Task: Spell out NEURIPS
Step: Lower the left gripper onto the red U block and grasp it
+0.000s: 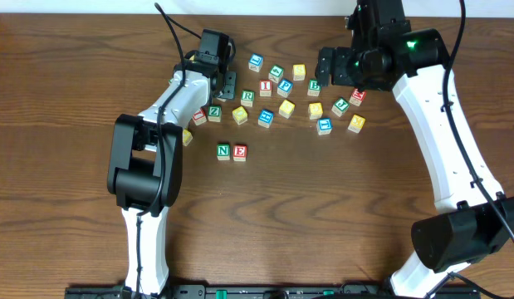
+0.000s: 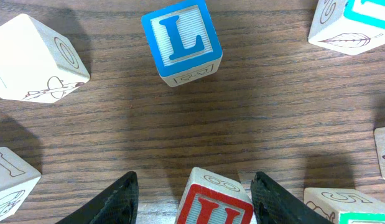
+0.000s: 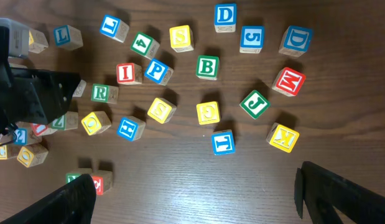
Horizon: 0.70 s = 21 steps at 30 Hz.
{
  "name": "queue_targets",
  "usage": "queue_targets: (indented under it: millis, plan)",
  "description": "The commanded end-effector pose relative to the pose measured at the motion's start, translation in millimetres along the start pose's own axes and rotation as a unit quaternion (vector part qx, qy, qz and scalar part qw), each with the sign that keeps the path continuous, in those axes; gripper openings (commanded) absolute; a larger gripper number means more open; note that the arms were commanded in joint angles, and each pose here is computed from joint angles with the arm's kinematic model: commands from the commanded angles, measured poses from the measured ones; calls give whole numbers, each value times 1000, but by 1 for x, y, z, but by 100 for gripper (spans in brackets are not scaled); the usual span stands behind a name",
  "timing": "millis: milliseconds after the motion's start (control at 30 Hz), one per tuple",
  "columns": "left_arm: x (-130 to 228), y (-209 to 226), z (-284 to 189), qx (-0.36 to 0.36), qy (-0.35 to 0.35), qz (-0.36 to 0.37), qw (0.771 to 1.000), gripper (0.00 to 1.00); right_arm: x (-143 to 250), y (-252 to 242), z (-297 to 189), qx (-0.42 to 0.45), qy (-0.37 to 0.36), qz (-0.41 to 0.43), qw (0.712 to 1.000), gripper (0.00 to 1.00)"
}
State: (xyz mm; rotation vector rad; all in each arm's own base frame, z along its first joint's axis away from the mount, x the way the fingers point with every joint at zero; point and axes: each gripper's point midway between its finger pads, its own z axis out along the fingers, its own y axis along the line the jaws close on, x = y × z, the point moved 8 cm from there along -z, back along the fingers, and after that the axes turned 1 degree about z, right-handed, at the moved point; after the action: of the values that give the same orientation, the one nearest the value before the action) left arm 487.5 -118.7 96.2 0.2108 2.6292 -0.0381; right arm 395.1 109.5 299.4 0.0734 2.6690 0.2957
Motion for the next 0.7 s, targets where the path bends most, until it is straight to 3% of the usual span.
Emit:
queue_targets:
  millis: [0,367,667]
  plan:
    - [1,3,5,-7,4,2,1000,58,0,2,-3,-2,-4,3,1000,99]
    - [12,1,16,-8,22,4,1000,56,0,2,-3,-2,-4,3,1000,99]
    - [14,1,17,-8,28,5,1000,43,0,2,-3,-2,-4,3,1000,99]
